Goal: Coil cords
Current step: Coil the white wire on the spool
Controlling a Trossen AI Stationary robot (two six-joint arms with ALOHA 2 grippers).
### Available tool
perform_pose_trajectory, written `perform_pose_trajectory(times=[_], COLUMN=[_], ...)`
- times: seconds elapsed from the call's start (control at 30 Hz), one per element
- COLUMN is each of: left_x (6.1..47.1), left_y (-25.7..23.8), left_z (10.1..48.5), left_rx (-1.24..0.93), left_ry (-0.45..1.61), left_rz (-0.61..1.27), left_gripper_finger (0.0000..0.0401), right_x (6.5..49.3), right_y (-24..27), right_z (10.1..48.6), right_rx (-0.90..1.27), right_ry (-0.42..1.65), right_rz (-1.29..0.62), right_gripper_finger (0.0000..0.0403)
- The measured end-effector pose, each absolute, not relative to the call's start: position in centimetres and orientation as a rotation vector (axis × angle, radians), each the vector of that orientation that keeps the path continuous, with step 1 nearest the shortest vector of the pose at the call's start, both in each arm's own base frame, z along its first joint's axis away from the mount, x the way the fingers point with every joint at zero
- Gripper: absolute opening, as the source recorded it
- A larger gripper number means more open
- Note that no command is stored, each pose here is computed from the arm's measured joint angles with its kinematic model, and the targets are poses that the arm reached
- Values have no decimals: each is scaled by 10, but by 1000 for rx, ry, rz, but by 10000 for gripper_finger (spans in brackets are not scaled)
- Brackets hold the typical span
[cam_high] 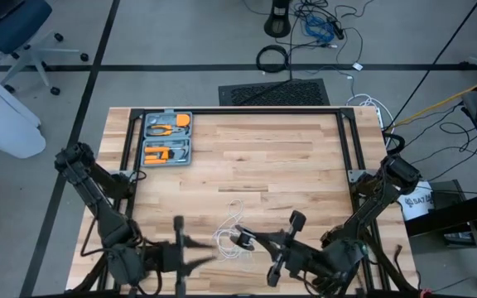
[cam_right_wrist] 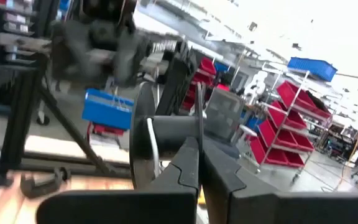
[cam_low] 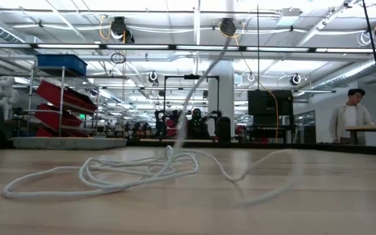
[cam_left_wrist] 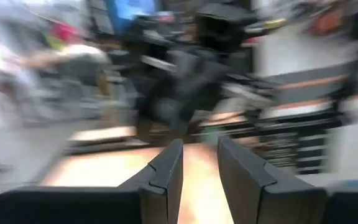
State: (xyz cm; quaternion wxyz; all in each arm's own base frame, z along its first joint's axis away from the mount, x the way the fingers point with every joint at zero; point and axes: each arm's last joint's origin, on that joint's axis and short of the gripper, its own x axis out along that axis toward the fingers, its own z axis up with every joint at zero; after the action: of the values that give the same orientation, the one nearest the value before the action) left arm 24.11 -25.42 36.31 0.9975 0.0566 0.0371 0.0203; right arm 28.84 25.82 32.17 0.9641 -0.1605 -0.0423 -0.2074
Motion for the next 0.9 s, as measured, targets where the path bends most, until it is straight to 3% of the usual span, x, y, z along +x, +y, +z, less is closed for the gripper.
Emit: perform_pose_trajectory(times=[0.13, 0.33, 0.6, 0.77, 0.9], left_x=[247, 266, 300, 308, 310], left_y=[-259, -268, -275, -276, -282], left_z=[352, 325, 282, 267, 255], left_rx=[16, 63, 151, 68, -11], left_ry=[112, 143, 186, 205, 228], left_rz=[-146, -70, -94, -27, -19], left_gripper_finger=[106, 106, 106, 118, 148], right_x=[283, 279, 279, 278, 279], right_y=[260, 260, 263, 266, 267], right_z=[330, 341, 338, 336, 334], right_rx=[-331, -329, -315, -319, -320], right_ry=[-148, -276, -268, -255, -242], right_rz=[-395, -315, -288, -276, -268], right_gripper_finger=[0, 0, 0, 0, 0])
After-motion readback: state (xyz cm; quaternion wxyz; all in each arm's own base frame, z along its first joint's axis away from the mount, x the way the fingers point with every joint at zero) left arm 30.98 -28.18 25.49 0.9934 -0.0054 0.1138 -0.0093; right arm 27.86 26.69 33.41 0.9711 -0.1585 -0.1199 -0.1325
